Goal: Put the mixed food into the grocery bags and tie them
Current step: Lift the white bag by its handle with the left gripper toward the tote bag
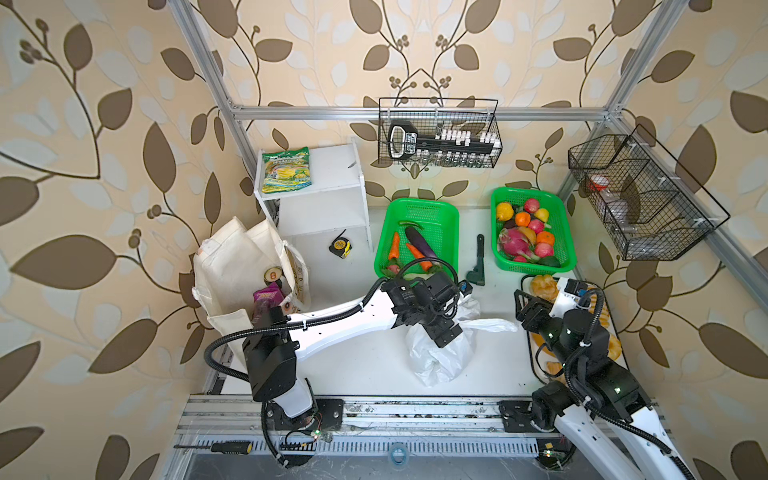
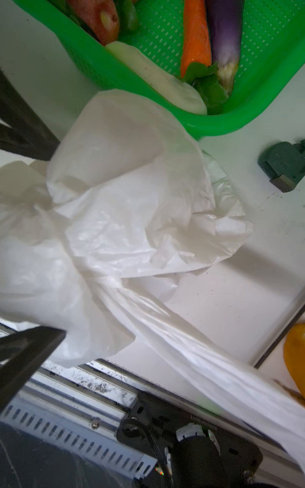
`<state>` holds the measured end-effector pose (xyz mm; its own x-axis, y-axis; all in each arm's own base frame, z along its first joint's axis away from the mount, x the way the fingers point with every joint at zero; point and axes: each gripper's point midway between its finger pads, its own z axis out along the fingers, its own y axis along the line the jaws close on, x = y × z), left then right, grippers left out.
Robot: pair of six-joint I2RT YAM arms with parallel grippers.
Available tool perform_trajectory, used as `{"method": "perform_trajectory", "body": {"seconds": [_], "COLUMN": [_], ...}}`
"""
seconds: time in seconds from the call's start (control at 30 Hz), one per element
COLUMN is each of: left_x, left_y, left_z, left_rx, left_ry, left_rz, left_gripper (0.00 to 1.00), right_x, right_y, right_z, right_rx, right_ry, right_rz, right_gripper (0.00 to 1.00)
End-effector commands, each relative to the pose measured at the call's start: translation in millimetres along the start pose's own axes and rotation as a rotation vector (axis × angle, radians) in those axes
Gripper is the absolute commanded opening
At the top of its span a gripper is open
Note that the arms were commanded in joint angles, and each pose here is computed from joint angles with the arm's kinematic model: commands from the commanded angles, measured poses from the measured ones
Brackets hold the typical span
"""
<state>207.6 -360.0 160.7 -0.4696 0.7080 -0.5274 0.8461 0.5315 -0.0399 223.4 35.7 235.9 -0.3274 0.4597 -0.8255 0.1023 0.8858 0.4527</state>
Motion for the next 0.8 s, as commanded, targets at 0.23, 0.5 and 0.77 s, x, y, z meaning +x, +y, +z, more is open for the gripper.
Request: {"method": "perform_trajectory", "body": {"seconds": [0.23, 0.5, 0.77], "left_x": [9, -18, -34], "left_y": [1, -2, 53], "left_z": [16, -33, -152], "left_rx": [-0.023, -0.013, -0.252], "left_ry": [0.146, -0.034, -0.384], "left_rz": [0.056, 0.034, -0.06], "left_gripper": [0.48, 0.0, 0.0], "right_x": [8, 3, -1], "right_y": [-1, 0, 2], "right_z": [5, 3, 3], "right_rx": [0.002, 0.0, -0.006], "right_ry": [0.026, 0.01, -0.007], "right_rz": [0.002, 0.004, 0.01], "right_gripper": [0.67, 0.66, 0.66]}}
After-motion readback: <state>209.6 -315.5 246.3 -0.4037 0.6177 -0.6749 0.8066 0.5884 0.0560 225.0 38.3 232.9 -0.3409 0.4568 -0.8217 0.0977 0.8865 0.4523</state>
